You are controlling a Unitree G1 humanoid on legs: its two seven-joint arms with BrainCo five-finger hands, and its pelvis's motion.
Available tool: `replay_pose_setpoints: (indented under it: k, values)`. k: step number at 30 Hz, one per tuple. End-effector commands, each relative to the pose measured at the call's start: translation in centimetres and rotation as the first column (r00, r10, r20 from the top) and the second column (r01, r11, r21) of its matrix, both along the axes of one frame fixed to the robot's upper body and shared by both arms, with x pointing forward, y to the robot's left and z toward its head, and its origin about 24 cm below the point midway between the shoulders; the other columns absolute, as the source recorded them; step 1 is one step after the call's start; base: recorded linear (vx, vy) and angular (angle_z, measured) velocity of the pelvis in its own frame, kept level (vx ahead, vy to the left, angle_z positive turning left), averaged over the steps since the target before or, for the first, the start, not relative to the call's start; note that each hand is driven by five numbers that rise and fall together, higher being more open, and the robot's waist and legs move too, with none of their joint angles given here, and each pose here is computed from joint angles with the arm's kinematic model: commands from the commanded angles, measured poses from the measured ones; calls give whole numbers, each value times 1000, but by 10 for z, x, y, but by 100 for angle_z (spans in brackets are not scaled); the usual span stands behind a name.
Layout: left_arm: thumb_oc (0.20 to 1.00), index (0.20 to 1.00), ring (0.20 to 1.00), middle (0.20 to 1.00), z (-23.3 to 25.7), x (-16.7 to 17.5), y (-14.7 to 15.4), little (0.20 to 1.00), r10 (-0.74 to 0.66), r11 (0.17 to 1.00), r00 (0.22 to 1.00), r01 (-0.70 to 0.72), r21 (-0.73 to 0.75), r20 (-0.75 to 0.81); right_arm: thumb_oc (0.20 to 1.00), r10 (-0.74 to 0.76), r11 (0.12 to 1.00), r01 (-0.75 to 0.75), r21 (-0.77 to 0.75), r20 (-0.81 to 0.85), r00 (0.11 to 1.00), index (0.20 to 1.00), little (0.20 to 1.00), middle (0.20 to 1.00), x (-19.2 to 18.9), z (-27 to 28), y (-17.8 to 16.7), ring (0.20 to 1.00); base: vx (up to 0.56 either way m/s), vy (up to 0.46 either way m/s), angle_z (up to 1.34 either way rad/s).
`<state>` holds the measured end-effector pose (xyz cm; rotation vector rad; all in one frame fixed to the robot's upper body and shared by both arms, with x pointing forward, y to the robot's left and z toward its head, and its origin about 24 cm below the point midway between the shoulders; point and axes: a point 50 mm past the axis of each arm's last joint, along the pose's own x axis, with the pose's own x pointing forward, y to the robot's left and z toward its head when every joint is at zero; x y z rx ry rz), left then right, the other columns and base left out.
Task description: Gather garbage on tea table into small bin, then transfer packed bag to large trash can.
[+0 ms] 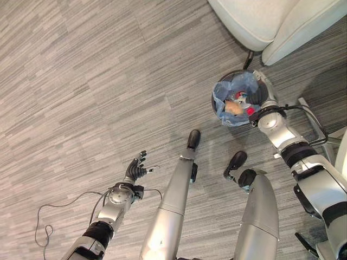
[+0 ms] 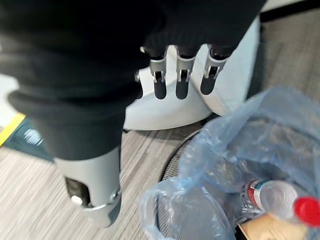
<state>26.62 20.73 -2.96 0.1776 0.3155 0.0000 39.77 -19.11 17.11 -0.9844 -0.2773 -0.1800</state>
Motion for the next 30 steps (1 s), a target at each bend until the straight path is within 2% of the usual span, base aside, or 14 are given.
replay_pose_setpoints:
  k: [1, 6, 13, 22, 24, 30]
  values:
    - [1000, 1000, 1000, 1000, -10, -14, 19, 1000, 85, 996, 996, -84, 31, -28, 1000, 41, 984, -37, -174, 21, 999, 1000, 1000, 1000, -5, 1, 1, 1000, -7, -40, -9]
    - [1000, 1000, 1000, 1000, -7, -12, 25, 1000, 92, 995, 996, -91, 50, -13, 1000, 24, 936, -41, -349, -54, 998, 1000, 1000, 1000, -3, -14, 2, 1000, -1, -48, -1]
    - [1000, 1000, 1000, 1000, -2, -9, 30, 1000, 88, 993, 996, -88, 74, 3, 1000, -15, 928, -38, -370, -140, 990, 1000, 1000, 1000, 4, -29, 10, 1000, 8, -20, 5]
    - [1000, 1000, 1000, 1000, 12, 0, 30, 1000, 50, 995, 997, -55, 88, 53, 1000, -165, 876, 41, -480, -217, 962, 1000, 1000, 1000, 13, -30, -8, 1000, 3, -18, 6]
    - [1000, 1000, 1000, 1000, 17, 6, 25, 1000, 31, 996, 997, -37, 85, 67, 200, -149, 891, 19, -454, -252, 956, 200, 200, 200, 13, -33, -5, 200, -8, -20, 8]
    - [1000, 1000, 1000, 1000, 15, 8, 19, 1000, 13, 996, 998, -19, 89, 60, 200, -128, 903, 12, -430, -243, 962, 200, 200, 200, 14, -30, -1, 200, 0, 0, 0]
